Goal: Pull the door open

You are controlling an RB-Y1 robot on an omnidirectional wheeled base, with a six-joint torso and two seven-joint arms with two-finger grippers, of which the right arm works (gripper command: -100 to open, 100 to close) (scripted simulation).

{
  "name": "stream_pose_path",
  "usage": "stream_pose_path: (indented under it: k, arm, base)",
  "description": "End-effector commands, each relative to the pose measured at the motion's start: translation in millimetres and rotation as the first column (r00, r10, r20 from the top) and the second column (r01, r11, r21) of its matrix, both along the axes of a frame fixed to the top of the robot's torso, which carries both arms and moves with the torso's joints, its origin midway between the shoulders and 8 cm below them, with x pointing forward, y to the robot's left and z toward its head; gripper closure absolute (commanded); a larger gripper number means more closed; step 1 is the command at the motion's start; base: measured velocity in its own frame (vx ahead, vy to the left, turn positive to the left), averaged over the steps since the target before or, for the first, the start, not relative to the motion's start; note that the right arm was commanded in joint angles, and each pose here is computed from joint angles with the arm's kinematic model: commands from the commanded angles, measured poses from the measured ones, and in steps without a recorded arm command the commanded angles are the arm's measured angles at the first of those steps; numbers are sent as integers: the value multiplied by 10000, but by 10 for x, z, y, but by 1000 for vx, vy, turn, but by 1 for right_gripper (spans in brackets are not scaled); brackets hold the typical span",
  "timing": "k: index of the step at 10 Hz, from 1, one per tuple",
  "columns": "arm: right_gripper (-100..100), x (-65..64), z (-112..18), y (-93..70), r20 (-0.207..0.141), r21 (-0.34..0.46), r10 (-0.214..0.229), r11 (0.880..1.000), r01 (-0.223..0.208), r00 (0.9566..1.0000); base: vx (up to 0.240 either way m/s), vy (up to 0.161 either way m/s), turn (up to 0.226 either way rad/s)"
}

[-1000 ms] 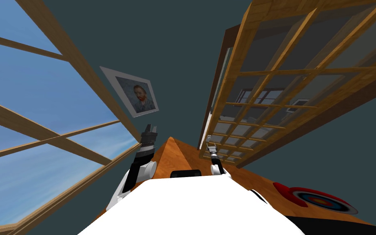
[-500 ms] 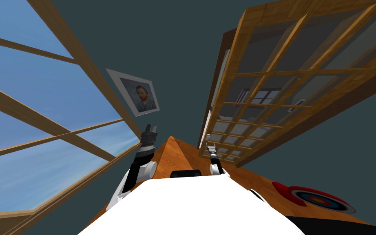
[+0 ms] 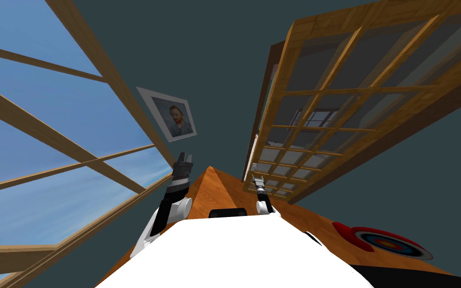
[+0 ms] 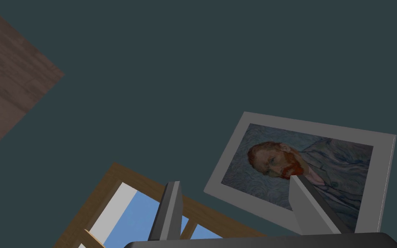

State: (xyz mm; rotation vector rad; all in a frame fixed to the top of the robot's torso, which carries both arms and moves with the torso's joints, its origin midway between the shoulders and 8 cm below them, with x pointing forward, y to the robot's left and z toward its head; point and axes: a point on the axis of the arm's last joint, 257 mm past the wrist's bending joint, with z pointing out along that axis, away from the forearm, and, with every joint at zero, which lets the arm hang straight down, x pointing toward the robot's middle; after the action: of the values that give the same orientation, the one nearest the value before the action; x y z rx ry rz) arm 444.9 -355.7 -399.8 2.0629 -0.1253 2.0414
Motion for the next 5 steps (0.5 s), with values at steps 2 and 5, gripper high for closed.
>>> stream_pose_path:
  k: [2, 5]
  arm:
    - [-100, 9, -1, 34, 156, 719, -28, 9974, 17, 9999]
    - [-100, -44, -10, -94, 165, 801, -179, 9966, 165, 9997]
  base:
    - [-53, -15, 22]
    - [19, 2, 42]
